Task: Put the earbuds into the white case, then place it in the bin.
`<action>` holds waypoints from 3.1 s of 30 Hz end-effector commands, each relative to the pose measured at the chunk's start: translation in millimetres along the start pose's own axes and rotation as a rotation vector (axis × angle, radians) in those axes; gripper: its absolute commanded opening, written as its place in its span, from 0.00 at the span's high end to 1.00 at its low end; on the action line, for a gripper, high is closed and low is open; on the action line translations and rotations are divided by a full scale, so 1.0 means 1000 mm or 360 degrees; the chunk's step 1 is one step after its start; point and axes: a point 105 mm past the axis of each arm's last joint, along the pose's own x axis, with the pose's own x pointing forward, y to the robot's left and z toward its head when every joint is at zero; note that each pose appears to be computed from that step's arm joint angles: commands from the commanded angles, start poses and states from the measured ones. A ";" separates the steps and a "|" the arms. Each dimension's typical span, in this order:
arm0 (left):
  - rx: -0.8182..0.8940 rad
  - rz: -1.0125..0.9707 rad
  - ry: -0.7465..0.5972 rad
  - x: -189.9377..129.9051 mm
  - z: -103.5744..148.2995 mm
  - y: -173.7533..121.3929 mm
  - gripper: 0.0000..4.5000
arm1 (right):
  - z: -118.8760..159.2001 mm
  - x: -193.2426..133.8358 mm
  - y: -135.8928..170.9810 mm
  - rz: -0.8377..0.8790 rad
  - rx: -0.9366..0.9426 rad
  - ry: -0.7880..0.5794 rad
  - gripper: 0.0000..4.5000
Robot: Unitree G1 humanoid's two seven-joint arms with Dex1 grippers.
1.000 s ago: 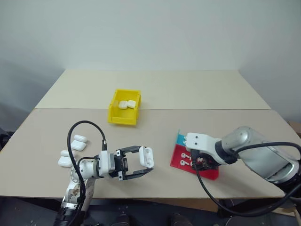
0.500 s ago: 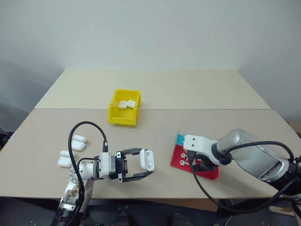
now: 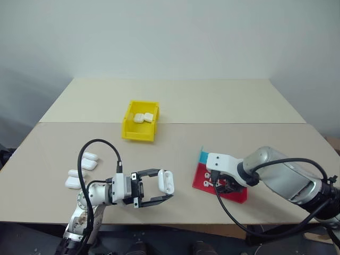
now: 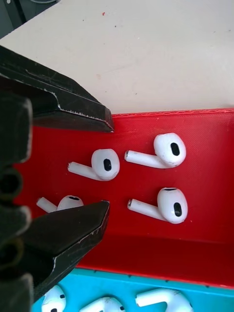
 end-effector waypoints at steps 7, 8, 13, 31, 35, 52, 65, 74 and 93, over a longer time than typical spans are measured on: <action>0.0044 0.0004 0.0014 0.001 0.006 0.000 0.38 | 0.002 -0.001 -0.007 -0.0070 -0.0071 0.0013 0.58; 0.0045 0.0005 0.0014 0.001 0.006 0.000 0.38 | 0.001 -0.001 -0.007 -0.0072 -0.0077 0.0019 0.58; 0.0051 0.0007 0.0021 0.001 0.005 0.001 0.38 | 0.001 -0.001 -0.007 -0.0062 -0.0078 0.0007 0.58; 0.0061 0.0016 0.0038 0.002 0.003 0.003 0.38 | 0.004 -0.002 -0.004 -0.0042 -0.0098 -0.0014 0.84; 0.0074 0.0031 0.0023 0.003 0.005 0.006 0.38 | 0.008 -0.012 -0.007 -0.0077 -0.0086 -0.0065 0.84; -0.0085 -0.0085 -0.0413 0.028 0.082 0.039 0.38 | 0.077 -0.172 -0.024 -0.0368 -0.0300 -0.1788 0.84; -0.0095 -0.0175 -0.0404 0.038 0.103 0.038 0.38 | 0.107 -0.193 -0.004 -0.0008 -0.0694 -0.2716 0.84; -0.0078 -0.0173 -0.0392 0.037 0.104 0.034 0.38 | 0.121 -0.171 0.008 0.0148 -0.0794 -0.2746 0.84; -0.0058 -0.0182 -0.0366 0.037 0.098 0.033 0.38 | 0.123 -0.139 0.022 0.0208 -0.0882 -0.2559 0.84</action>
